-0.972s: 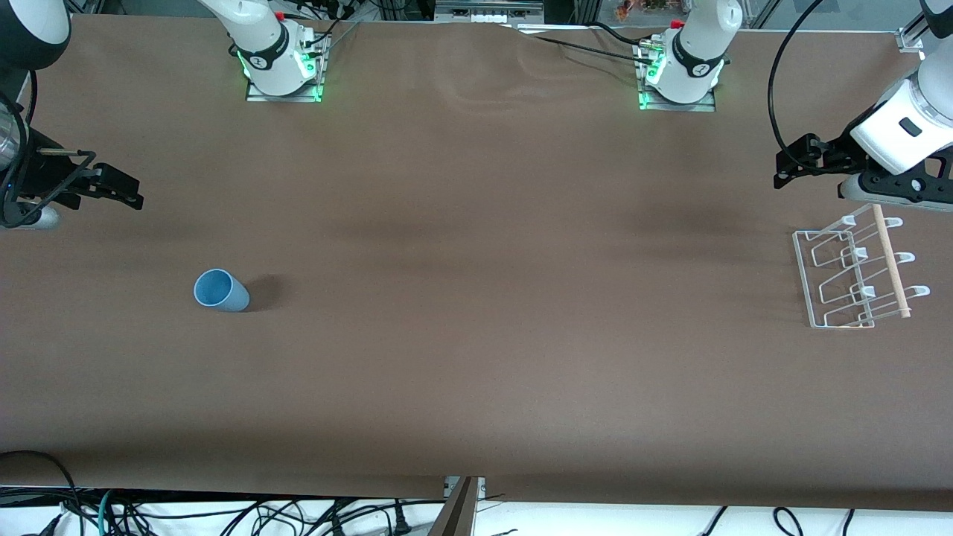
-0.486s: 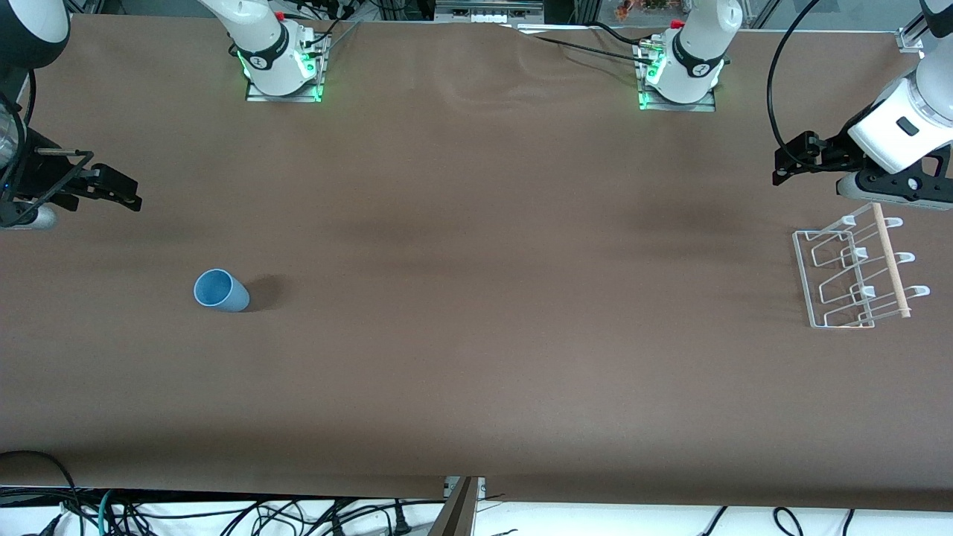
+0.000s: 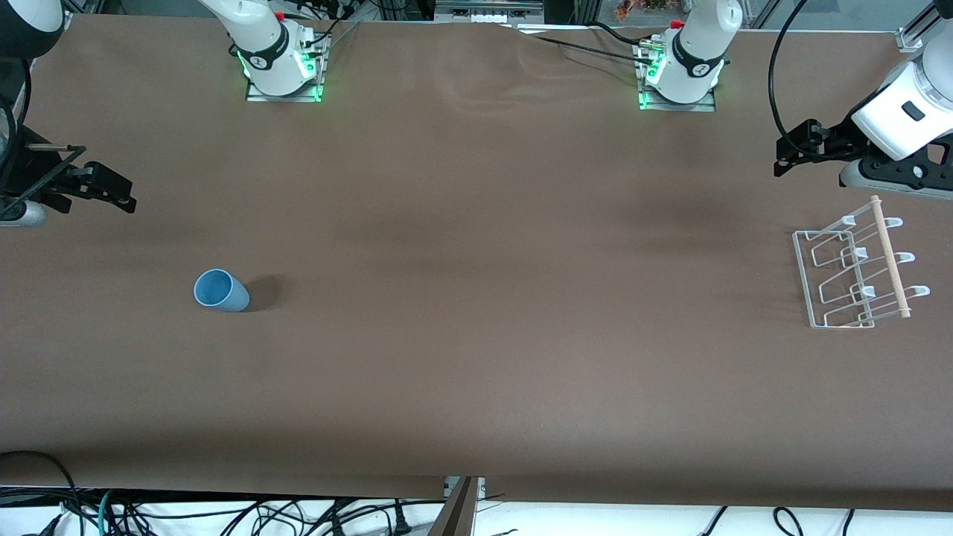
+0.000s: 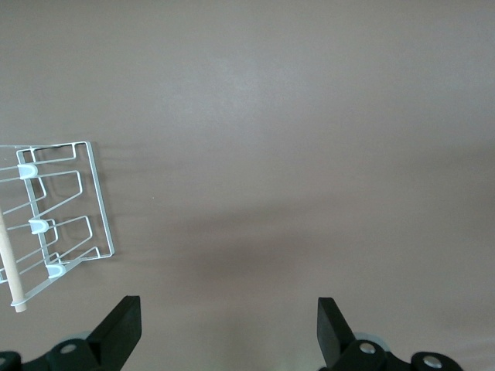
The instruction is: Transfer cup to left arm and place on rack
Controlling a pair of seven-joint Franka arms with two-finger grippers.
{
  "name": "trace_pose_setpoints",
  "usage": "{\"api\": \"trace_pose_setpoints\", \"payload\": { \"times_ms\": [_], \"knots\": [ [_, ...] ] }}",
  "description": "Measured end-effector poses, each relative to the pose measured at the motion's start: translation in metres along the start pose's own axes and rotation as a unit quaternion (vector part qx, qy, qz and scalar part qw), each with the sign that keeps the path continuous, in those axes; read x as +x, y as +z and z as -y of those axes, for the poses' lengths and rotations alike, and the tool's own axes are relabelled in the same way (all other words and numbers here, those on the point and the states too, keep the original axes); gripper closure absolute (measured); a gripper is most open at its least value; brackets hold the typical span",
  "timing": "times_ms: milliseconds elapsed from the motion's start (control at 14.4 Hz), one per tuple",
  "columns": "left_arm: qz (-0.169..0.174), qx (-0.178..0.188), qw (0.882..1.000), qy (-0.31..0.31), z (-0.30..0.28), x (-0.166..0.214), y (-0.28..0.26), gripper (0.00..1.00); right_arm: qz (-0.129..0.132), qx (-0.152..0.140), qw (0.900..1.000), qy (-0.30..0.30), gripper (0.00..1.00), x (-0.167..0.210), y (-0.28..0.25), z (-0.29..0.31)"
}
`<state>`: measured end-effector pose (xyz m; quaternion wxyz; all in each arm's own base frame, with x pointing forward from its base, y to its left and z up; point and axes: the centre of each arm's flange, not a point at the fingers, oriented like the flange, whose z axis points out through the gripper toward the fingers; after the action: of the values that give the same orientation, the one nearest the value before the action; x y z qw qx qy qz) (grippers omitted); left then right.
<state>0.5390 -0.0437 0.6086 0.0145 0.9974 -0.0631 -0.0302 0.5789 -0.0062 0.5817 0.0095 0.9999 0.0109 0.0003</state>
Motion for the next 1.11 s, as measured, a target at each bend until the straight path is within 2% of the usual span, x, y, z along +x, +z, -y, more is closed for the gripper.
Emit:
{"api": "trace_pose_setpoints", "payload": {
  "times_ms": [208, 1111],
  "knots": [
    [0.008, 0.000, 1.000, 0.002, -0.0024, -0.0015, 0.0013, 0.00, 0.009, 0.000, 1.000, 0.000, 0.00, -0.0008, 0.0030, 0.0002],
    [0.018, -0.001, 1.000, 0.005, -0.0055, -0.0036, 0.0032, 0.00, 0.015, 0.001, 1.000, -0.005, 0.00, -0.0002, 0.0069, 0.0070]
  ]
}}
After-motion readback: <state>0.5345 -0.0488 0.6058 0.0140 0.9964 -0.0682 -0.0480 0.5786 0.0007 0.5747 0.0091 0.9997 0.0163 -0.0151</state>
